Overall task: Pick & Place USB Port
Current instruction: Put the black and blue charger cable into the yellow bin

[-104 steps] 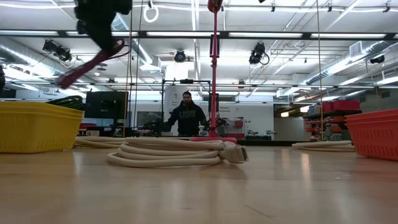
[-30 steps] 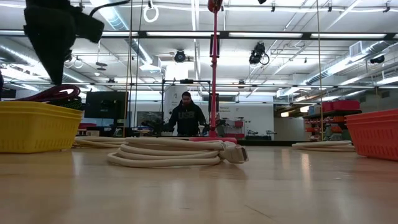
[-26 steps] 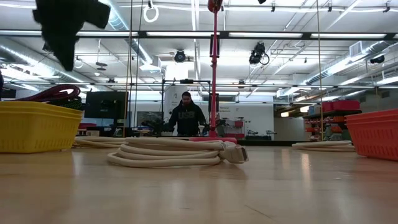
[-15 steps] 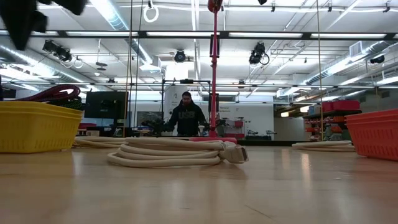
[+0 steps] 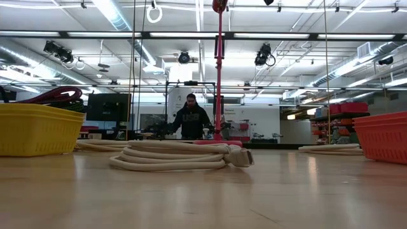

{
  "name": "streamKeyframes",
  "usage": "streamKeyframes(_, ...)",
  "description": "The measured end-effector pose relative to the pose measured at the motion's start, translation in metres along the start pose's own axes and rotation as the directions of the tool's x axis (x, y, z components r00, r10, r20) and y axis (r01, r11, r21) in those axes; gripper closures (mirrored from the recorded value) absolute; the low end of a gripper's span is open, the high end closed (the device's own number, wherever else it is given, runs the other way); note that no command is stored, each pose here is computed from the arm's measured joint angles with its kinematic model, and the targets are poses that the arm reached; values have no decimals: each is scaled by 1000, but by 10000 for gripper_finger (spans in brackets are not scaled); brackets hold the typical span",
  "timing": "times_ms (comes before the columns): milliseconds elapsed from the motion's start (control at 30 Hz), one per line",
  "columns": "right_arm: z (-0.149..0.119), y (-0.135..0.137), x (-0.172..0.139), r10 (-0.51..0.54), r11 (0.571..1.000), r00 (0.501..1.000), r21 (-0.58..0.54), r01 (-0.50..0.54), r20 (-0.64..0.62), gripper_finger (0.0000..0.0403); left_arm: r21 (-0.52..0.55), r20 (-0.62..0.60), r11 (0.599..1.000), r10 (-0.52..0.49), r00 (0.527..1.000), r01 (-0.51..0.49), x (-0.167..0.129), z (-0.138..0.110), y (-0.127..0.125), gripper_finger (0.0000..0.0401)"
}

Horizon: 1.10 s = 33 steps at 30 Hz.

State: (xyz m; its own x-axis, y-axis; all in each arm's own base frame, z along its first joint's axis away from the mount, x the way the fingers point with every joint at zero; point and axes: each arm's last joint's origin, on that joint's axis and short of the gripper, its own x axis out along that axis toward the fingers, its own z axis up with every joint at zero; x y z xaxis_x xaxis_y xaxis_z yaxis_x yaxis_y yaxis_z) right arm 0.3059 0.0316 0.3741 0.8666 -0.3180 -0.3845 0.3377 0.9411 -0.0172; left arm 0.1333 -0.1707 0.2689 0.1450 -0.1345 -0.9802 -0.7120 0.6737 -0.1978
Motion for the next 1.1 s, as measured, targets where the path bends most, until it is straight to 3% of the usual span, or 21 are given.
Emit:
streamKeyframes(100,0,0,0,1,1000,1000,14,-1,0,298,-9,-6,999,42,999,-43,16,-11,-9,227)
streamKeyframes(333,0,0,0,2,999,1000,34,-2,-1,298,-42,-20,999,11,1000,-12,46,-21,-33,227)
streamKeyframes(633,-1,5,-2,19,999,1000,29,-19,-4,298,-80,-24,995,55,998,-57,83,-28,-50,227)
streamKeyframes(1100,-5,14,-7,48,999,999,5,-48,-24,298,-152,-15,967,203,979,-203,126,-20,-55,230)
